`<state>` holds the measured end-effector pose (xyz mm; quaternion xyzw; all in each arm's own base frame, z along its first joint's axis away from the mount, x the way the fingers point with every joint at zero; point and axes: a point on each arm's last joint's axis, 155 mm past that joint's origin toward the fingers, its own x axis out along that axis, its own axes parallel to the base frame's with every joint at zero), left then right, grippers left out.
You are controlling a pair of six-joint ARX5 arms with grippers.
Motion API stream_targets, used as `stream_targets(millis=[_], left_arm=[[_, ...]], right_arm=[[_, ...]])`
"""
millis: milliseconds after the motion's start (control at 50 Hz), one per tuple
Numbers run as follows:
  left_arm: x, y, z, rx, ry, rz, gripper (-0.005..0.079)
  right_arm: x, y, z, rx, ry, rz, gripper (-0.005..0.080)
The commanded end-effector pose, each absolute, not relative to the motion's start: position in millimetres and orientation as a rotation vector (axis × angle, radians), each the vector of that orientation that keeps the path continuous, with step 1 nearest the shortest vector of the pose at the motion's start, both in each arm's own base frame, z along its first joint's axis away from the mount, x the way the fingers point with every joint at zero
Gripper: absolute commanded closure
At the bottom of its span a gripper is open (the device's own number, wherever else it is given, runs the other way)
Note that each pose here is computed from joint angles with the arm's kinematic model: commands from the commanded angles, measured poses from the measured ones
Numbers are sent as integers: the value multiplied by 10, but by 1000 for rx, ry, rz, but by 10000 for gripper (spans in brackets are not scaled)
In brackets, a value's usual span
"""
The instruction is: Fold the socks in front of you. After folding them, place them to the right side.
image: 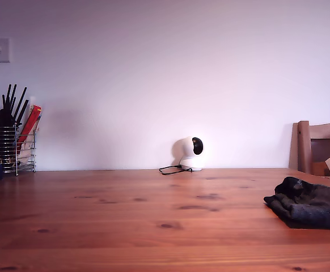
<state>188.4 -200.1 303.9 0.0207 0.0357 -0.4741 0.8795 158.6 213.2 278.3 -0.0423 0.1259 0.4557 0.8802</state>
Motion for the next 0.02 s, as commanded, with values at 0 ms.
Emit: stream_targets(millis=[0], left_arm=[[1903,-2011,2962,38,91,-987,762]], right_arm=[[1587,2115,2664,-105,305,941,763]])
